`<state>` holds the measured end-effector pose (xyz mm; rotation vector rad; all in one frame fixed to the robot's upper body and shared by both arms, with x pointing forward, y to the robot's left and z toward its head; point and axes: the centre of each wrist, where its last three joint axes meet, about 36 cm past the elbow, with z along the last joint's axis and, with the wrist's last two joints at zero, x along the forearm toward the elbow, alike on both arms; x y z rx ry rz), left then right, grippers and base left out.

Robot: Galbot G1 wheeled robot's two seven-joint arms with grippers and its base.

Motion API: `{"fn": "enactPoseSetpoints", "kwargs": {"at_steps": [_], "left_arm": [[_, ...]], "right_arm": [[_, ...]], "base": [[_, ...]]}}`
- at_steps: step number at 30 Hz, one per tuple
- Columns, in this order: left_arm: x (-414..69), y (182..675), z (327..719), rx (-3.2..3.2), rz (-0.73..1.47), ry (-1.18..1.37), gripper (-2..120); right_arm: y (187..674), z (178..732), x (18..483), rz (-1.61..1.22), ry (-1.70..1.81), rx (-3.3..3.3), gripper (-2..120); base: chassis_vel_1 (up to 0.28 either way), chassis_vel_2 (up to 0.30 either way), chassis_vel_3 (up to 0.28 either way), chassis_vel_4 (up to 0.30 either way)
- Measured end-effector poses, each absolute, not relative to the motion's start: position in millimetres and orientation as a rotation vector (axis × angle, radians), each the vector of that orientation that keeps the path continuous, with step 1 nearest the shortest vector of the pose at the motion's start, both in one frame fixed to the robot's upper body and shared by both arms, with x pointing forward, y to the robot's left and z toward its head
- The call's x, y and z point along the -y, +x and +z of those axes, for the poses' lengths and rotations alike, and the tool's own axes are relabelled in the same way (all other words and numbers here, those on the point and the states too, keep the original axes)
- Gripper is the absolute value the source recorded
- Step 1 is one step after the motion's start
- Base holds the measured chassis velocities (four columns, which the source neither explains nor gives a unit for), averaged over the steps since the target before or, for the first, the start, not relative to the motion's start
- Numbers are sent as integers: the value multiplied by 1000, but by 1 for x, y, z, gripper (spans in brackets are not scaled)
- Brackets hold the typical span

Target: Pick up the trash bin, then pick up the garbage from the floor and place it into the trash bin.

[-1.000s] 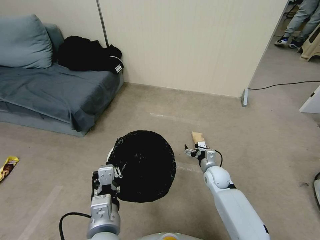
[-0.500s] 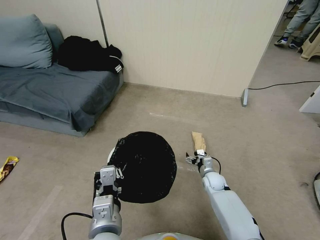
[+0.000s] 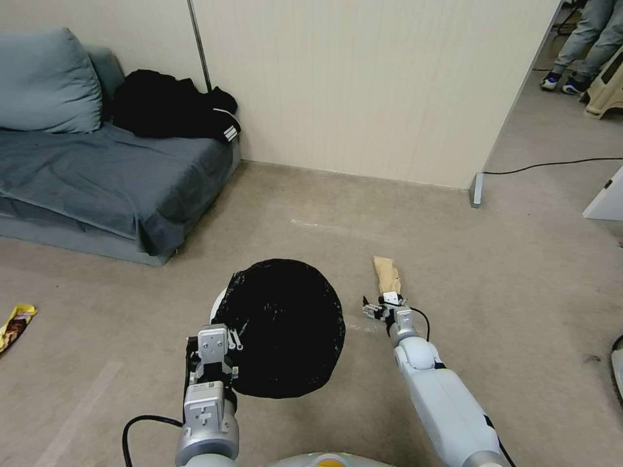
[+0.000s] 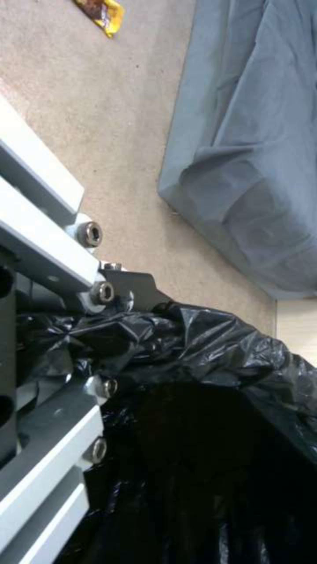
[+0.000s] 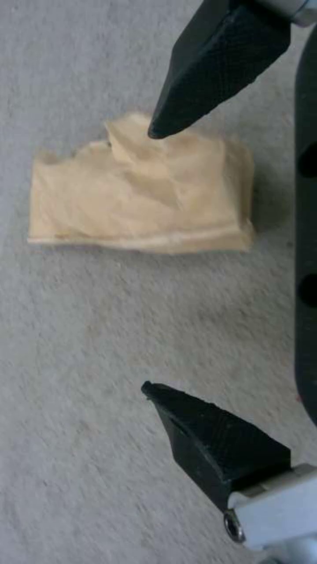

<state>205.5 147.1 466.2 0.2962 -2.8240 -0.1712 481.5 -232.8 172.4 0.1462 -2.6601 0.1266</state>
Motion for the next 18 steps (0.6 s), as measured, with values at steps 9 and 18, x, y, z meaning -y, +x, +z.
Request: {"fn": "enactPoseSetpoints", "kwargs": {"at_steps": [9,18], "left_arm": [[-147,204,466,2823,-177,296,2],[-146,203,466,2827,-178,292,2]], "right_arm": [[498,178,246,128,118,2663,100],[519,183,252,124,88,2636,100]], "base": [[0,0,0,0],[0,0,0,0]]}}
